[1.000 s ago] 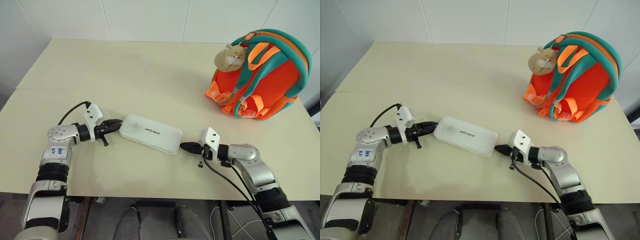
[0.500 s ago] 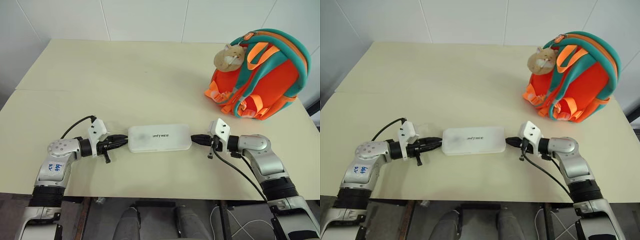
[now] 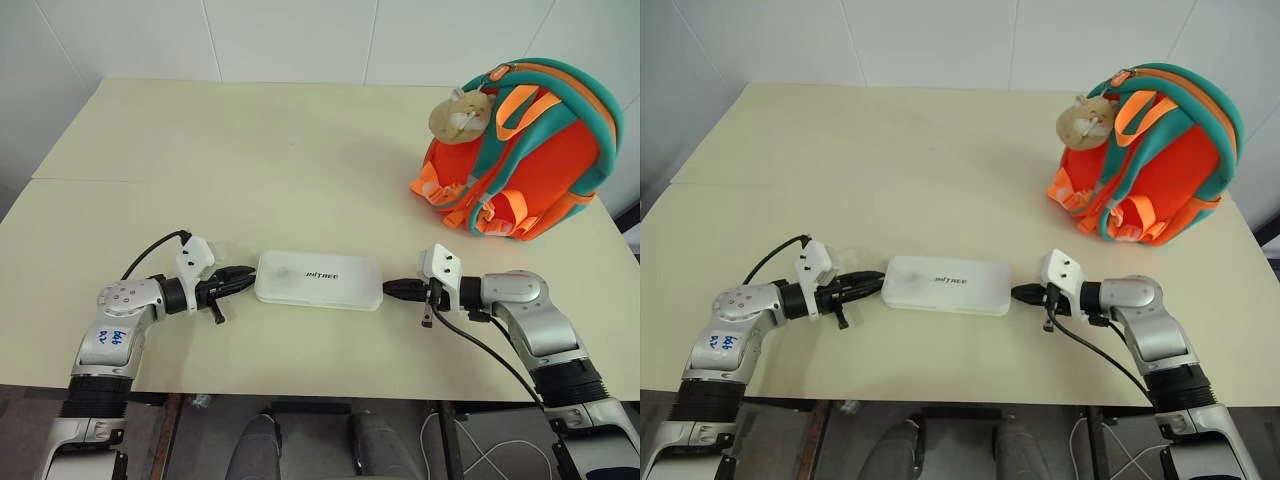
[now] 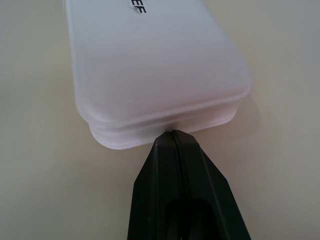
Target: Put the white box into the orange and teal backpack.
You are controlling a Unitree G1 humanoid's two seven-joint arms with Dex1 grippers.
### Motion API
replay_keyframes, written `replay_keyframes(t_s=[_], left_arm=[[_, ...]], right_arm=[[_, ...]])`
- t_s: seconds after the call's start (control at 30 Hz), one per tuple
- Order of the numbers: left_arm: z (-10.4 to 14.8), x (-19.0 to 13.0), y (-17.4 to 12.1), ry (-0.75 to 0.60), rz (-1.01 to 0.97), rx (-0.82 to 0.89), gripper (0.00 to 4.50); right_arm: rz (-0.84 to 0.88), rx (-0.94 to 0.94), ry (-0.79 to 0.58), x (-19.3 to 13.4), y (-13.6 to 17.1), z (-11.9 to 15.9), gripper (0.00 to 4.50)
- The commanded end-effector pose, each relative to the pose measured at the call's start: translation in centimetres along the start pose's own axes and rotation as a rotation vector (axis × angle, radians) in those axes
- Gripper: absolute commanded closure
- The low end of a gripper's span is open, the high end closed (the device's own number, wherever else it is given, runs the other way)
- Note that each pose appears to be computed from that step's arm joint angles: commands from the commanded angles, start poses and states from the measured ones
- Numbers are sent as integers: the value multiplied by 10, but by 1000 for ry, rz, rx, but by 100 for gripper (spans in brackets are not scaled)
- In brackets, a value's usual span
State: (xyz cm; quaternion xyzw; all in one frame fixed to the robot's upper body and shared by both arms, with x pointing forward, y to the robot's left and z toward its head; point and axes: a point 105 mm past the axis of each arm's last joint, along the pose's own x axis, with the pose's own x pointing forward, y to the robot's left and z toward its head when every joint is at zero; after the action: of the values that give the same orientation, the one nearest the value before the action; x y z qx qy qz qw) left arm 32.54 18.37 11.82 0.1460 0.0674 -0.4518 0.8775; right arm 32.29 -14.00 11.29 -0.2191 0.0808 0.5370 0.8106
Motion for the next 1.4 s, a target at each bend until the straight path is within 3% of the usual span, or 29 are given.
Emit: replay_keyframes(t_s=[0.03,0.13,0.33,0.47,0.5,0.67,0.87,1.13,1.4], left_arm=[[5,2,-7,-19,-23,7,381],[3,-6,1,-18,41,20,319],[-19,-29,7,90,64,-40,135],[-24,-39,14,78,83,-226,11],[-21,-38,14,50,71,-308,0],[-17,-35,0,34,-79,-584,0],[-1,-12,10,-19,-148,-841,0],[-3,2,-6,90,-236,-932,0],[0,23,-23,165,-325,-1065,0]], right_arm=[[-31,-25,11,-7,-8,3,447],[-42,5,-23,-16,-12,7,385],[-94,1,49,-39,-26,-5,184],[-93,-49,38,-53,-32,6,47],[-81,-47,20,-54,-31,12,14],[30,-8,-29,-47,-14,29,4],[86,5,4,-32,-1,21,4],[160,54,31,-28,17,13,4],[182,34,-30,-8,21,25,4]])
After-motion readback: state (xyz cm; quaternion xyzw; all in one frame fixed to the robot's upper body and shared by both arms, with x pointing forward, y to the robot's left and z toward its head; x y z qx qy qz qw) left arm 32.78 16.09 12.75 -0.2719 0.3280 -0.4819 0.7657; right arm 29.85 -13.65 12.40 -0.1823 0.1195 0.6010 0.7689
